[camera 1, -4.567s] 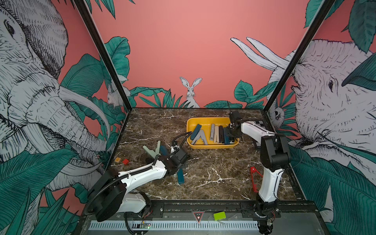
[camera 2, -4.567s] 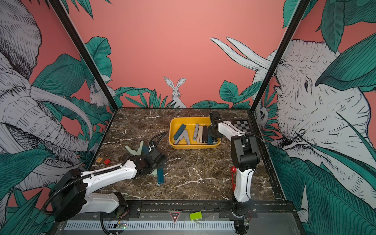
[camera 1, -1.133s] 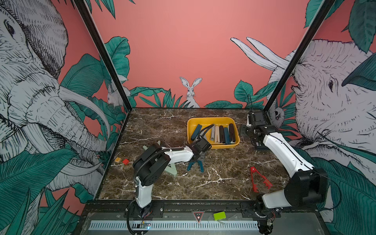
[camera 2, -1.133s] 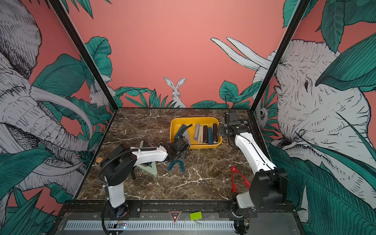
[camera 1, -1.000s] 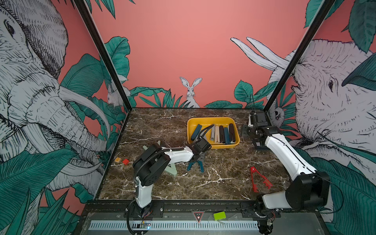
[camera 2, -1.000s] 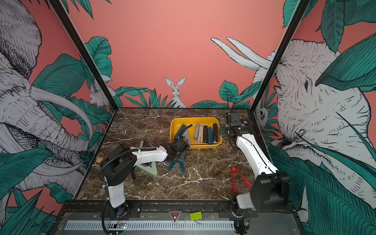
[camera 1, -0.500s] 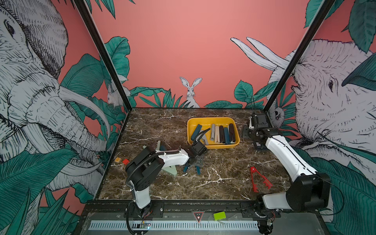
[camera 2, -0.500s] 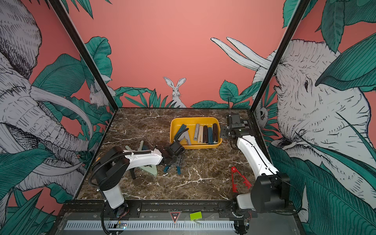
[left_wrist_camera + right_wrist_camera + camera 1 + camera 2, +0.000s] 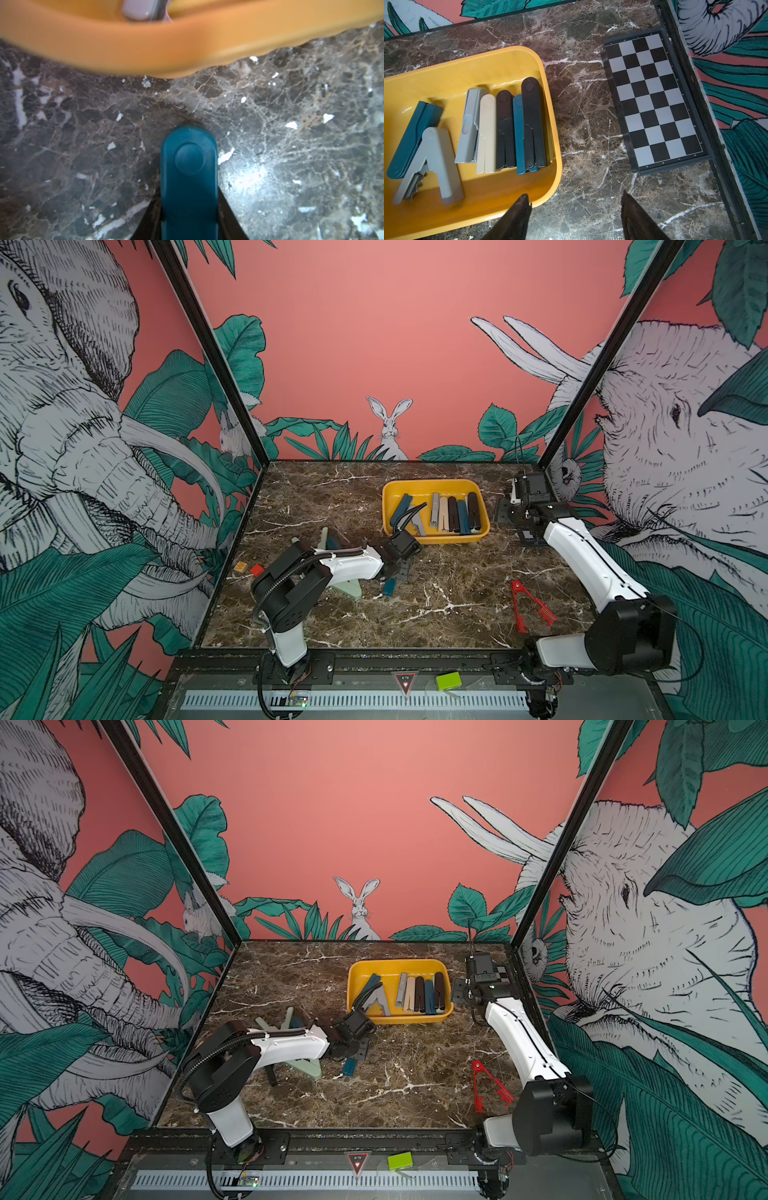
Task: Put the pruning pliers into the storage box
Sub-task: Pick up the pruning pliers from the center of the board, then place the pruning pliers in the storage box, then pick up the pruning pliers from the center of the board, then place the pruning pliers in the storage box, then pick up the pruning pliers from the center of the board.
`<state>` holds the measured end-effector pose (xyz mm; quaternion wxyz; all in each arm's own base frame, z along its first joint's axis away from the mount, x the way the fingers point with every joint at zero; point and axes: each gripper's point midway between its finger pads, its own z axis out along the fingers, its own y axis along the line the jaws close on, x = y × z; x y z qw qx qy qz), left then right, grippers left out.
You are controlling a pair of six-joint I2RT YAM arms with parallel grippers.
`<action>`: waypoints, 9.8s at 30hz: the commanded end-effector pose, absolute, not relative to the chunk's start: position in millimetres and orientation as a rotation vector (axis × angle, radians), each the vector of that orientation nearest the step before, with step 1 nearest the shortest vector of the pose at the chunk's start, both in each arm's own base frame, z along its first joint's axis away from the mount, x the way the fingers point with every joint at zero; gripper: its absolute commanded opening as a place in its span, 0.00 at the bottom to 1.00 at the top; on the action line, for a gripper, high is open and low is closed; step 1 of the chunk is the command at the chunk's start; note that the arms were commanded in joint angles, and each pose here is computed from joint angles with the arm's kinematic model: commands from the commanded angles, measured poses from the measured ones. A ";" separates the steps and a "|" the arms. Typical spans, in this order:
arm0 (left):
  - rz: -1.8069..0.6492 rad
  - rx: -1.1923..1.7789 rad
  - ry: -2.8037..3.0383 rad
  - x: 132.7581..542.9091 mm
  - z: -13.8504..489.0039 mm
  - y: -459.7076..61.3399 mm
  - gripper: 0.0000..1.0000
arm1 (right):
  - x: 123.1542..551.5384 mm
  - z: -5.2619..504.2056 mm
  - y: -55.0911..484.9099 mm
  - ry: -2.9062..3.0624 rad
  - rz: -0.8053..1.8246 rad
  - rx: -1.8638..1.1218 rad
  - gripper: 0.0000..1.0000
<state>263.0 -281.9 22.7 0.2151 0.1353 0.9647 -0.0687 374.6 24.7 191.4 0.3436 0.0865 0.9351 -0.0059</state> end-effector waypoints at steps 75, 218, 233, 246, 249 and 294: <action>-0.910 0.089 2.369 468.1 103.6 -522.3 0.44 | 345.9 146.6 -24.7 2.416 0.071 0.453 0.69; -0.135 -0.214 2.136 363.1 185.2 -116.9 0.99 | 469.5 140.3 294.9 2.374 0.261 0.049 0.00; -0.125 -0.224 2.148 360.3 178.8 -111.6 0.99 | 463.0 138.2 341.8 2.331 0.324 0.069 0.00; -0.079 -0.244 2.151 348.4 177.6 -96.3 0.99 | 468.0 94.1 377.2 2.395 0.377 0.050 0.00; -0.072 -0.252 2.152 345.3 176.3 -92.7 0.99 | 464.2 88.7 383.7 2.415 0.412 0.042 0.08; 0.116 -0.602 2.292 295.9 127.4 16.9 0.99 | 344.5 142.8 459.5 2.334 0.902 -0.487 0.59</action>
